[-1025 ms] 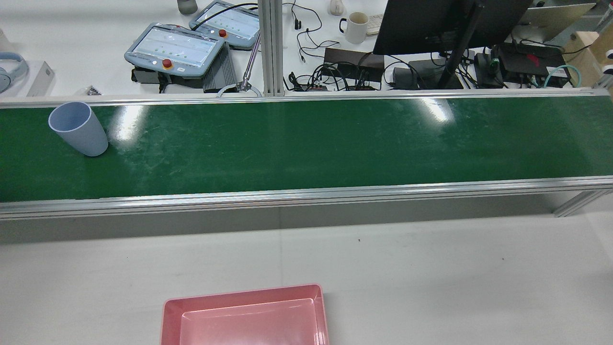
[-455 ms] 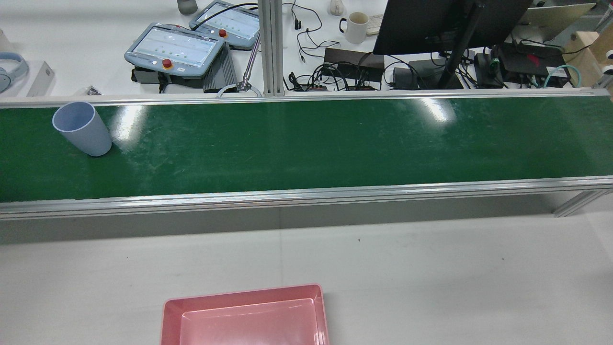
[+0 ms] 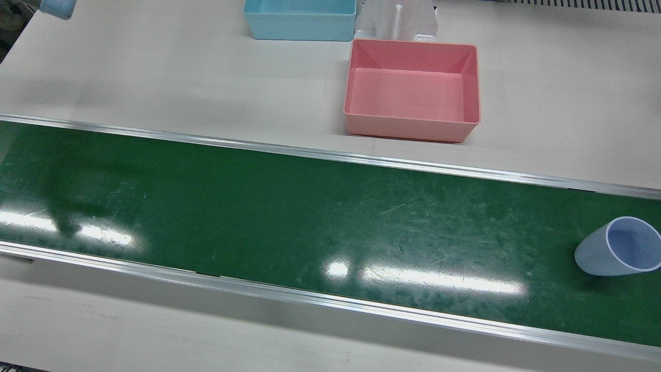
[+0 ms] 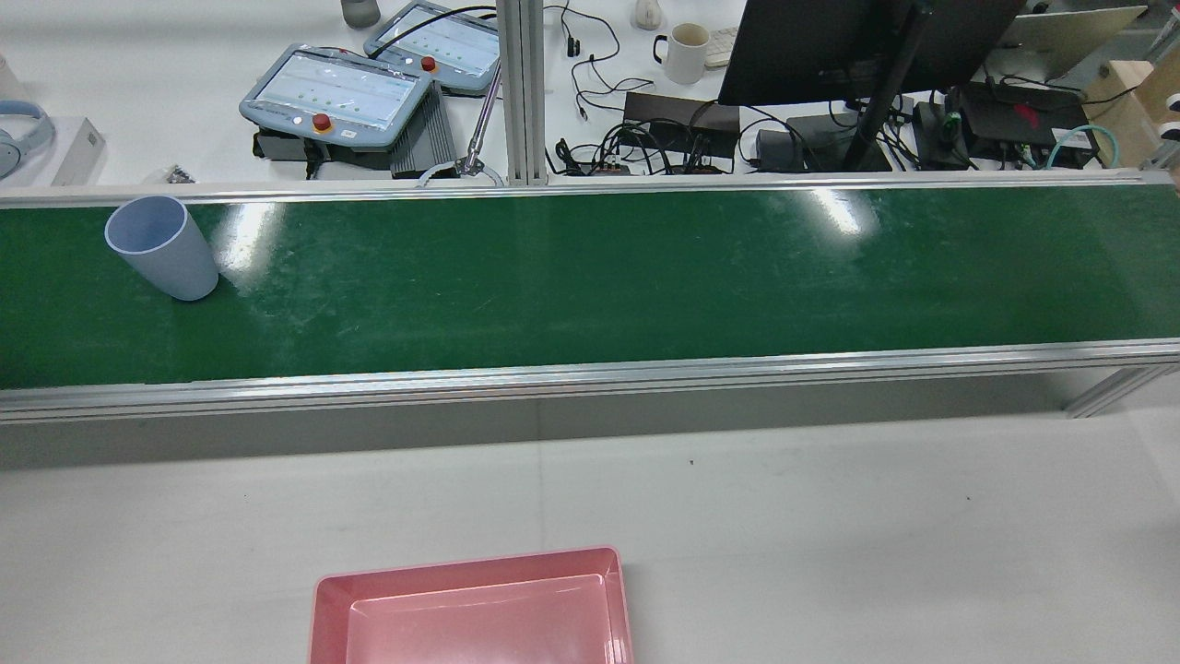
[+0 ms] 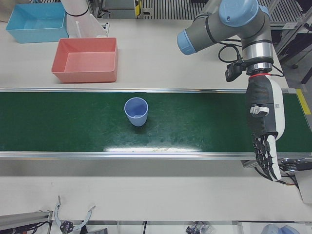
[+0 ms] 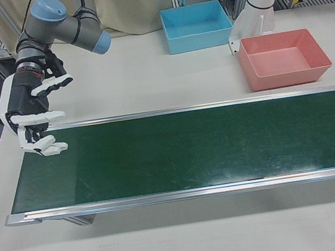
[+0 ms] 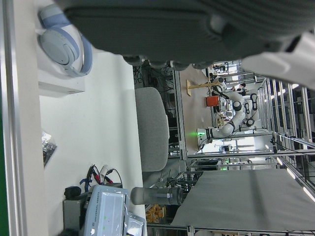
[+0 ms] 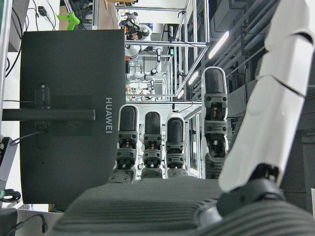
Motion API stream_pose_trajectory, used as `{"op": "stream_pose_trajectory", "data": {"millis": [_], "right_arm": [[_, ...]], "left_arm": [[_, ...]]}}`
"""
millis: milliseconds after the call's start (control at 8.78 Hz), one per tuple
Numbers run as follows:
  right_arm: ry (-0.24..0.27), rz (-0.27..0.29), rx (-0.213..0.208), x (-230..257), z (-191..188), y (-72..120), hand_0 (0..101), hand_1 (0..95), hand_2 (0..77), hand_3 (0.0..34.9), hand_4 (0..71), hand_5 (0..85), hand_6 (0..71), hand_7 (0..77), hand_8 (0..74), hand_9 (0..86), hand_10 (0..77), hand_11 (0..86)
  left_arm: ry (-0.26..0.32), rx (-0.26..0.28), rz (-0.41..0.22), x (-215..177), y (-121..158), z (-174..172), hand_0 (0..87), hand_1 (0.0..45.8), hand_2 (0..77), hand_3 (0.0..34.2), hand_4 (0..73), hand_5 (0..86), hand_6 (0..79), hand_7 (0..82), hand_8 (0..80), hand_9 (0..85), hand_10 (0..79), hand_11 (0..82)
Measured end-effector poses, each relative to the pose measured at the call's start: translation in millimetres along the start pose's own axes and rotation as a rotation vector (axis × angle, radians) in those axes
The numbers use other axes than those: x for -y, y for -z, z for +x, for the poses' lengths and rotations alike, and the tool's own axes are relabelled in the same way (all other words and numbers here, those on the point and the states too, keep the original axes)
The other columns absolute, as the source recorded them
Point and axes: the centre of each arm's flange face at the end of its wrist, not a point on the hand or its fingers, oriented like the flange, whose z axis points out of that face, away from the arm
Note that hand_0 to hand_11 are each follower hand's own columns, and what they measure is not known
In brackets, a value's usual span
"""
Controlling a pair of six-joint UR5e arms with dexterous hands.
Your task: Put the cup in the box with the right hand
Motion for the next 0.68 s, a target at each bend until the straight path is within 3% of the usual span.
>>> {"op": "stream_pose_trajectory", "data": {"millis": [683], "right_arm": [[0.001, 0.000, -0.001, 0.4, 0.2, 0.0, 53, 14.2, 5.5, 0.0, 51.8, 6.5, 14.7, 55.6, 20.7, 33.8, 24.5, 36.5]], "left_arm": [[0.000, -0.002, -0.003, -0.2, -0.1, 0.8, 0.0, 0.5, 0.5, 0.0, 0.0, 0.0, 0.0, 0.0, 0.0, 0.5, 0.0, 0.0]]}}
